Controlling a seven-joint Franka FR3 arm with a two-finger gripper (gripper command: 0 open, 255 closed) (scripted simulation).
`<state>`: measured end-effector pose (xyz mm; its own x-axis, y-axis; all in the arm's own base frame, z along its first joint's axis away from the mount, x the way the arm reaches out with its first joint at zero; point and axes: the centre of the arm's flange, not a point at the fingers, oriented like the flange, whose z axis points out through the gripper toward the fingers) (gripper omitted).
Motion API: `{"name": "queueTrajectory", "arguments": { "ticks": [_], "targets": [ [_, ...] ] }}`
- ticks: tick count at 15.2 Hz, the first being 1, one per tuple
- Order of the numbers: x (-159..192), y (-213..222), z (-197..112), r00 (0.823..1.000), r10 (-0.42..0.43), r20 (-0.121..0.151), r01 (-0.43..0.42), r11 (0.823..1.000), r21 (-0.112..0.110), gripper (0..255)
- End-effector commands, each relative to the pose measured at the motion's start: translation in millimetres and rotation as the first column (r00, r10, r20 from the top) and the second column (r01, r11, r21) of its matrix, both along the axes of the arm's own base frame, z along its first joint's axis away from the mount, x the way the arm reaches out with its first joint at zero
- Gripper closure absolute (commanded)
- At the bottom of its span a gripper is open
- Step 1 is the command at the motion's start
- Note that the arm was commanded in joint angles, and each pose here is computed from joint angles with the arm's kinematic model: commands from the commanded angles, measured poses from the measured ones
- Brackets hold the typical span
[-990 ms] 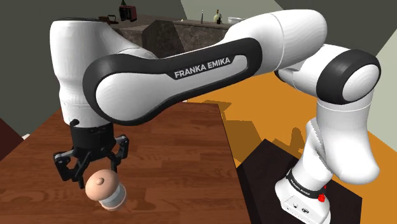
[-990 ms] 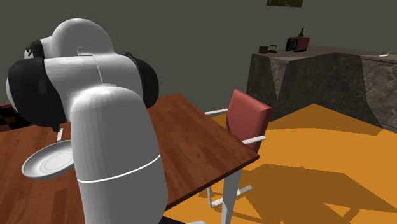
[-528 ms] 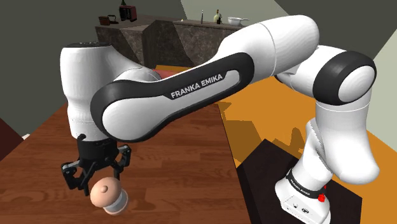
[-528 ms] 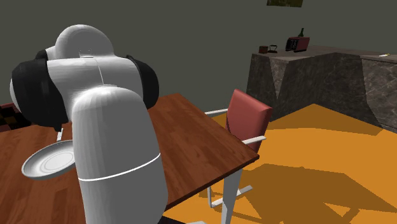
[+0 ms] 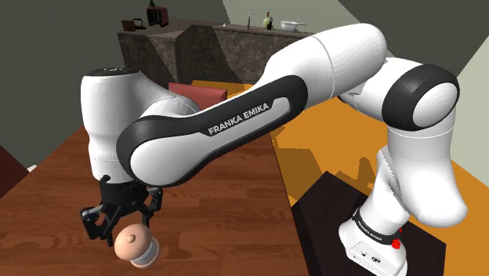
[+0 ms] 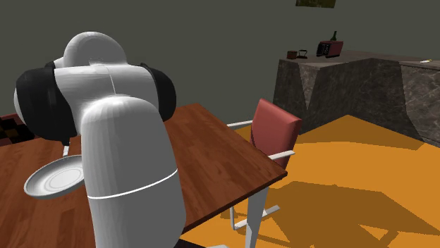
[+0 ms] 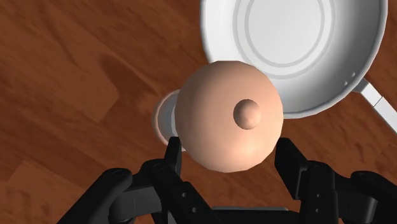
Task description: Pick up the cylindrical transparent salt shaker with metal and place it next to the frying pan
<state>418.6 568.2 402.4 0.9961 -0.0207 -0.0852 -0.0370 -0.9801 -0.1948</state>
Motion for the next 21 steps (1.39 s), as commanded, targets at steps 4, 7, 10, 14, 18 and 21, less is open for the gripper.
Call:
{"name": "queueTrajectory", "arguments": {
  "ticks": [4, 7, 10, 14, 18, 21],
  "targets": [
    [0.0, 0.0, 0.0, 1.0, 0.0, 0.0, 0.0, 1.0, 0.0, 0],
    [0.0, 0.0, 0.0, 1.0, 0.0, 0.0, 0.0, 1.0, 0.0, 0],
    [1.0, -2.6, 12.9, 1.0, 0.0, 0.0, 0.0, 1.0, 0.0, 0],
    [4.0, -9.9, 48.9, 1.0, 0.0, 0.0, 0.0, 1.0, 0.0, 0],
    [4.0, -9.9, 48.9, 1.0, 0.0, 0.0, 0.0, 1.0, 0.0, 0],
    [4.0, -9.9, 48.9, 1.0, 0.0, 0.0, 0.0, 1.0, 0.0, 0]
  ]
}}
